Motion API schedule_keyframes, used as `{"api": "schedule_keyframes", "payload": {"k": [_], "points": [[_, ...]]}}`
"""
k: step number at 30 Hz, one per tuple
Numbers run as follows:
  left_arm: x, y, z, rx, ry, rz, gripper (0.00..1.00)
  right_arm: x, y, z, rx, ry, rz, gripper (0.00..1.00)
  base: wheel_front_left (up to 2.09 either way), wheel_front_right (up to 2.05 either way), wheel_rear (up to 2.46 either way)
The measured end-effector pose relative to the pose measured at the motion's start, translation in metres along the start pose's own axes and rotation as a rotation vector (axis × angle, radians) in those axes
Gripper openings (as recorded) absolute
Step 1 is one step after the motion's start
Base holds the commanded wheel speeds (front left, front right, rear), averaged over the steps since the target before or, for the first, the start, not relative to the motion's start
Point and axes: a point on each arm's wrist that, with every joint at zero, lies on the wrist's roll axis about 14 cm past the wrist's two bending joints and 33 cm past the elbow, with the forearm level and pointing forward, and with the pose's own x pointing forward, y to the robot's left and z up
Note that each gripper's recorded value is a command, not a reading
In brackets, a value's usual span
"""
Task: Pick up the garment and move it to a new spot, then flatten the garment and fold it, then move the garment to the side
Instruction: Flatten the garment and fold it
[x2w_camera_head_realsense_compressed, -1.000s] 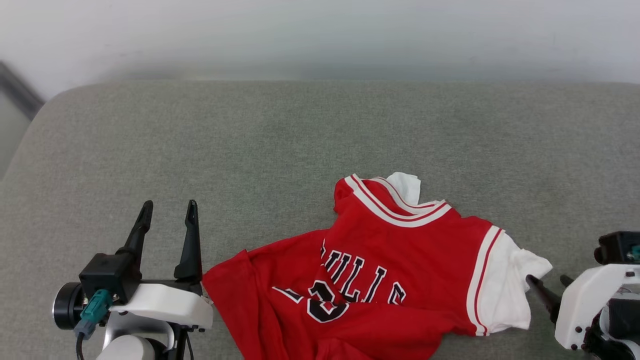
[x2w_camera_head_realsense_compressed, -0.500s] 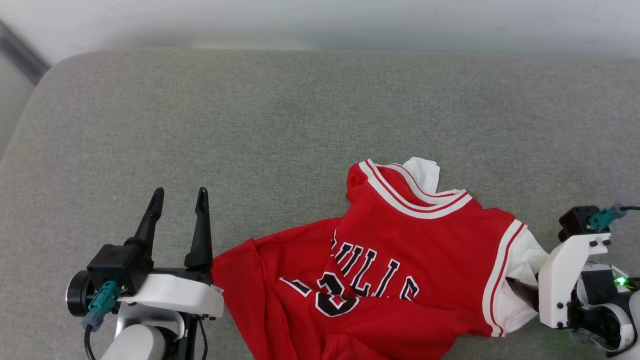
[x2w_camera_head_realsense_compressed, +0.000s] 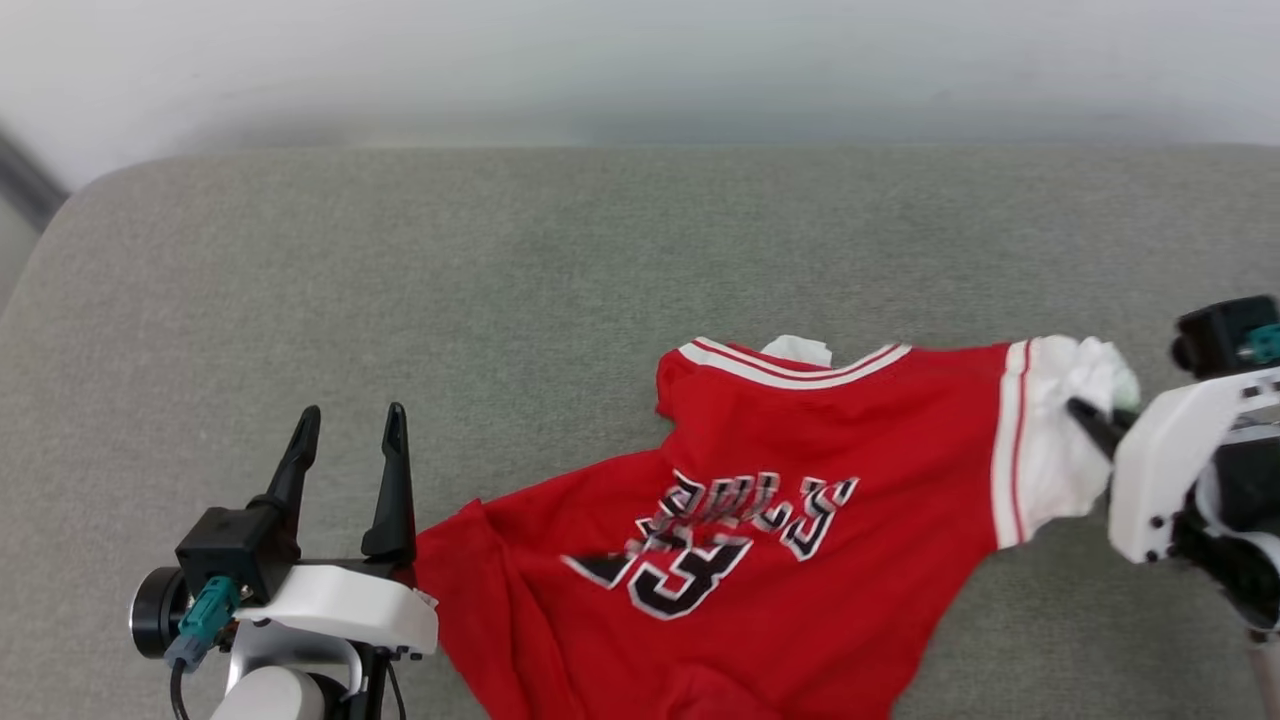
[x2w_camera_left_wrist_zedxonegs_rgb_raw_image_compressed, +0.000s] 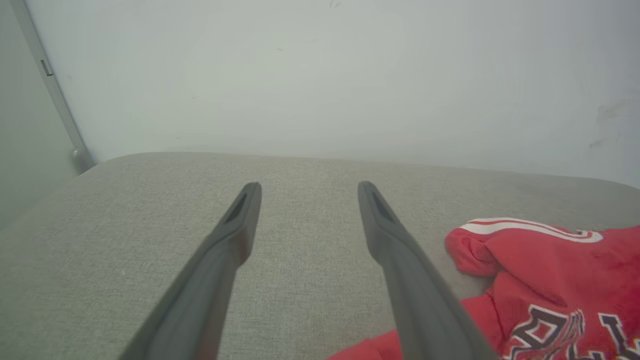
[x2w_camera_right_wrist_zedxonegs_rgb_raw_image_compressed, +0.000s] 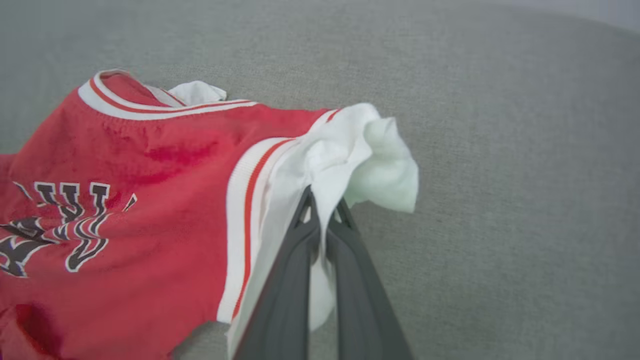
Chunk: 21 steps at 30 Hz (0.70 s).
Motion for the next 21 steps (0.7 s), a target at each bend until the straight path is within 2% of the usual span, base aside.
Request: {"api": "schedule_keyframes", "payload": {"k": [4,10,11,12,13,19,20,21], "points": [[-0.001,-0.007,0.001,-0.008,-0.002,-0.02,1.0,-0.024,-0.036,0.002,0.062,-0.055,-0.103,0.0,0.0,0.0,0.0],[0.0,-0.017,0.002,-0.018,-0.001,-0.048,1.0,-0.056,-0.084,-0.06,0.235,0.011,-0.259,0.0,0.0,0.0,0.0],[0.0,-0.017,0.002,-0.018,-0.001,-0.048,1.0,-0.056,-0.084,-0.06,0.235,0.011,-0.259,0.0,0.0,0.0,0.0],[0.001,-0.017,0.001,-0.017,0.003,-0.049,1.0,-0.061,-0.088,-0.09,0.291,0.066,-0.289,0.0,0.0,0.0,0.0],[0.001,-0.018,0.0,-0.015,0.006,-0.05,1.0,-0.063,-0.088,-0.104,0.324,0.092,-0.296,0.0,0.0,0.0,0.0],[0.004,-0.015,-0.003,-0.014,0.018,-0.04,1.0,-0.065,-0.08,-0.167,0.443,0.216,-0.327,0.0,0.0,0.0,0.0],[0.004,-0.014,-0.003,-0.013,0.021,-0.036,1.0,-0.063,-0.077,-0.167,0.452,0.207,-0.323,0.09,0.0,0.0,0.0],[0.004,-0.013,-0.003,-0.012,0.021,-0.033,1.0,-0.062,-0.076,-0.165,0.449,0.189,-0.323,0.35,0.0,0.0,0.0]]}}
